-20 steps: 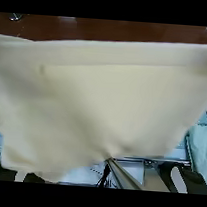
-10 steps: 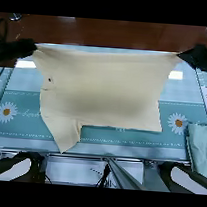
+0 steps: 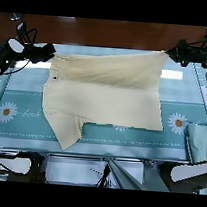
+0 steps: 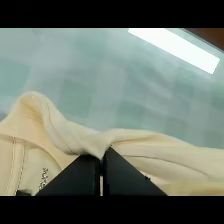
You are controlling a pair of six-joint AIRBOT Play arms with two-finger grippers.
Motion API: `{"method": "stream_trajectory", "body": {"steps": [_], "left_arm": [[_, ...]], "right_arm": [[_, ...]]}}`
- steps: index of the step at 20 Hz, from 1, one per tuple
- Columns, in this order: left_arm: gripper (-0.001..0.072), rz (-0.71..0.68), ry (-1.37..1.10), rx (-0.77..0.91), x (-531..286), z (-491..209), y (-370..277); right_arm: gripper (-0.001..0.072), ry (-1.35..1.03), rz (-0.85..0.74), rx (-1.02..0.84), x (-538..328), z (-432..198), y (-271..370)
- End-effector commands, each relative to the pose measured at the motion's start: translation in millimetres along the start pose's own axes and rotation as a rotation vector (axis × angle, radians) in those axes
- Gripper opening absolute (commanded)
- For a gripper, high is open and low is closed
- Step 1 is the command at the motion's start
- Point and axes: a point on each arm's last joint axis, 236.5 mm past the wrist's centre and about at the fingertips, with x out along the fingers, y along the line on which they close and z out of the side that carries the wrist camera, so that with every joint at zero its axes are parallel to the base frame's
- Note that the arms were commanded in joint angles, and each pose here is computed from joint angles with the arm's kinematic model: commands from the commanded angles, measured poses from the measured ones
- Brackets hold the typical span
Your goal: Fold the shirts.
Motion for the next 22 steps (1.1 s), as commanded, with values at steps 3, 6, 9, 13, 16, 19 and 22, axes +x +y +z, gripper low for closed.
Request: {"method": "stream_trajectory", "body": {"steps": [3,6,9,13,16,19,22], "left_arm": [[0.0019,0.018,0.255,0.249,-3.7,-55.1,18.0],[0.0019,0.054,0.347,0.22,-19.0,-67.0,44.7],[0.0019,0.064,0.444,0.186,-25.7,-88.2,60.4],[0.0019,0.074,0.554,0.155,-22.2,-133.9,72.3],[0.0019,0.082,0.614,0.129,-22.3,-159.8,80.6],[0.0068,0.062,0.618,0.113,-24.3,-160.2,74.5],[0.0705,0.02,0.628,0.087,-32.7,-160.1,60.4]], "right_arm": [[0.0027,0.173,-0.058,-0.054,-0.3,-33.2,-26.3],[0.0027,0.308,-0.127,-0.085,-24.0,-58.4,-51.3],[0.0028,0.438,-0.289,-0.145,-38.7,-83.6,-89.1],[0.0028,0.477,-0.35,-0.168,-27.8,-97.5,-103.5],[0.0028,0.491,-0.367,-0.119,-13.2,-108.6,-114.4],[0.0029,0.499,-0.367,-0.091,-6.9,-114.0,-115.3],[0.0618,0.524,-0.375,-0.035,-13.5,-120.4,-112.8]]}}
